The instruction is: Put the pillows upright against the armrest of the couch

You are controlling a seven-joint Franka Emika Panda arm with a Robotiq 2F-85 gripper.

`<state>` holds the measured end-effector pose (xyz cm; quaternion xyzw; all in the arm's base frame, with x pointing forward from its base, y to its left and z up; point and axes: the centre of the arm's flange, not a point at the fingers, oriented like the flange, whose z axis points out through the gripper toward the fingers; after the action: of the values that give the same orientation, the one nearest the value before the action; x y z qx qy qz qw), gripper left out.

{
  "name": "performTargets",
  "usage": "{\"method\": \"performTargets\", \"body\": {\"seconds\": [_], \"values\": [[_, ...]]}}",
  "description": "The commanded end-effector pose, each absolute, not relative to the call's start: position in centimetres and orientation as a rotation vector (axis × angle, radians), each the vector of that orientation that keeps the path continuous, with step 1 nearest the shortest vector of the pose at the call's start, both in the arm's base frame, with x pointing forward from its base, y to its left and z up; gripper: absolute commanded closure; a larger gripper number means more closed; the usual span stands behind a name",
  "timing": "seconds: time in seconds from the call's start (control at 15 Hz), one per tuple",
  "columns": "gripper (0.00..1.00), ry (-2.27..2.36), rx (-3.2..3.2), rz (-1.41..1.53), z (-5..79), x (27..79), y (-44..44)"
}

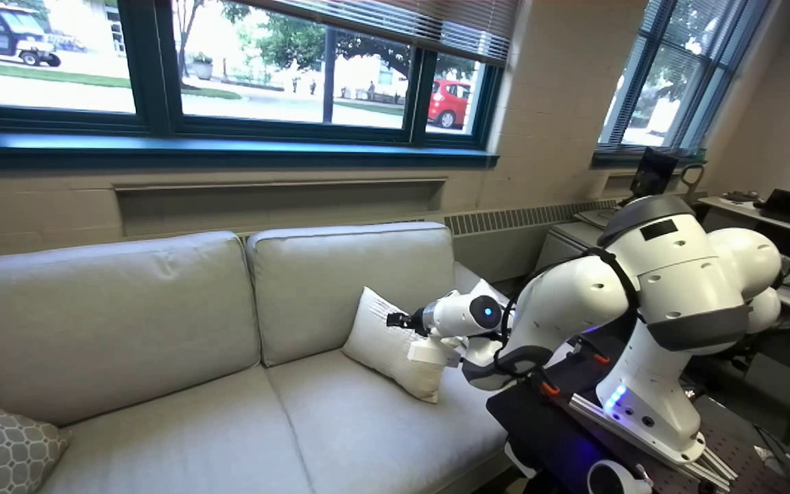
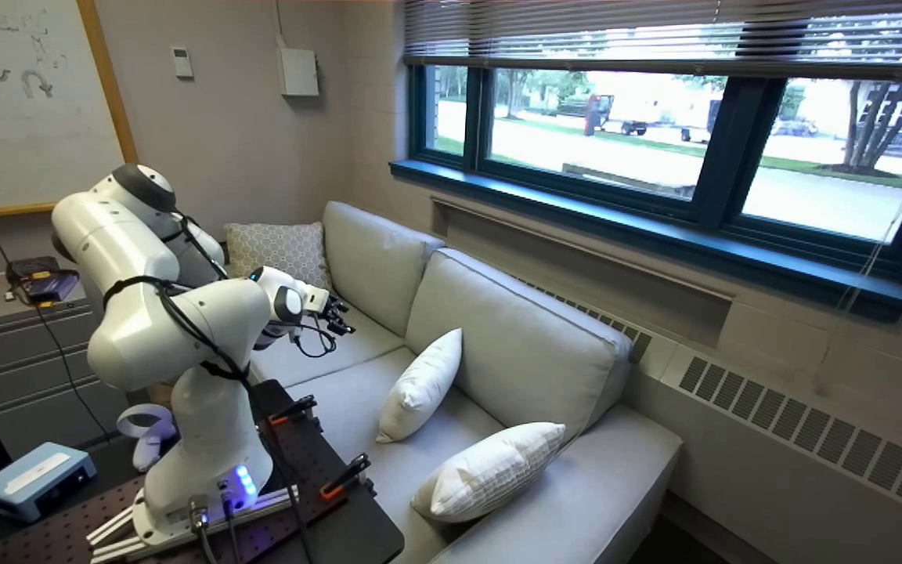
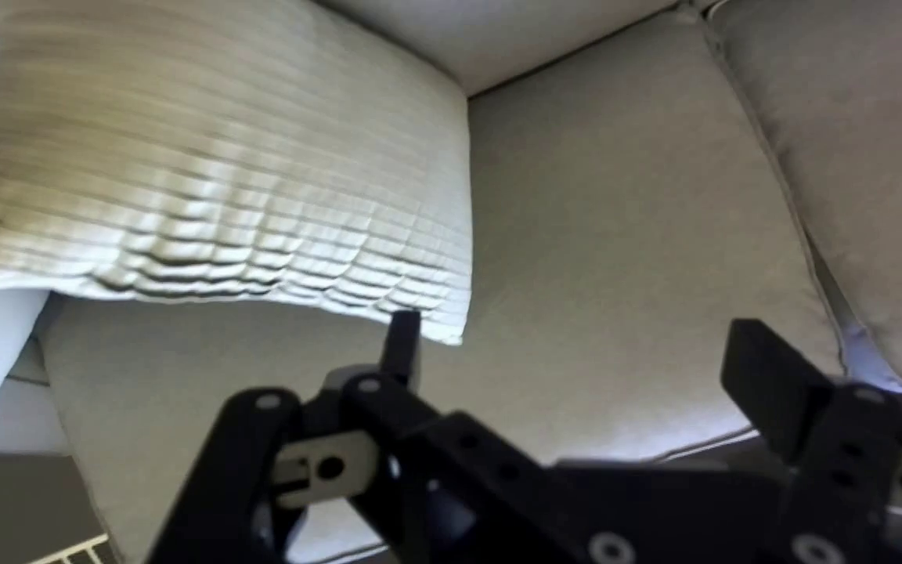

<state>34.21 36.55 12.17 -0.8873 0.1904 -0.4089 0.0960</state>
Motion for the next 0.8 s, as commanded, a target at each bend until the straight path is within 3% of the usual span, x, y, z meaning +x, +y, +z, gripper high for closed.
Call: {"method": "performTargets", "body": {"seconds": [0.0, 0.27, 0.73], "values": [[0.0, 0.552, -2.594, -1.044, 11.1, 36.9, 39.8], [0.0, 0.637, -2.604, -0.94, 12.8, 39.6, 40.2], [0.0, 1.036, -2.422, -0.937, 17.5, 44.9, 31.2]]}}
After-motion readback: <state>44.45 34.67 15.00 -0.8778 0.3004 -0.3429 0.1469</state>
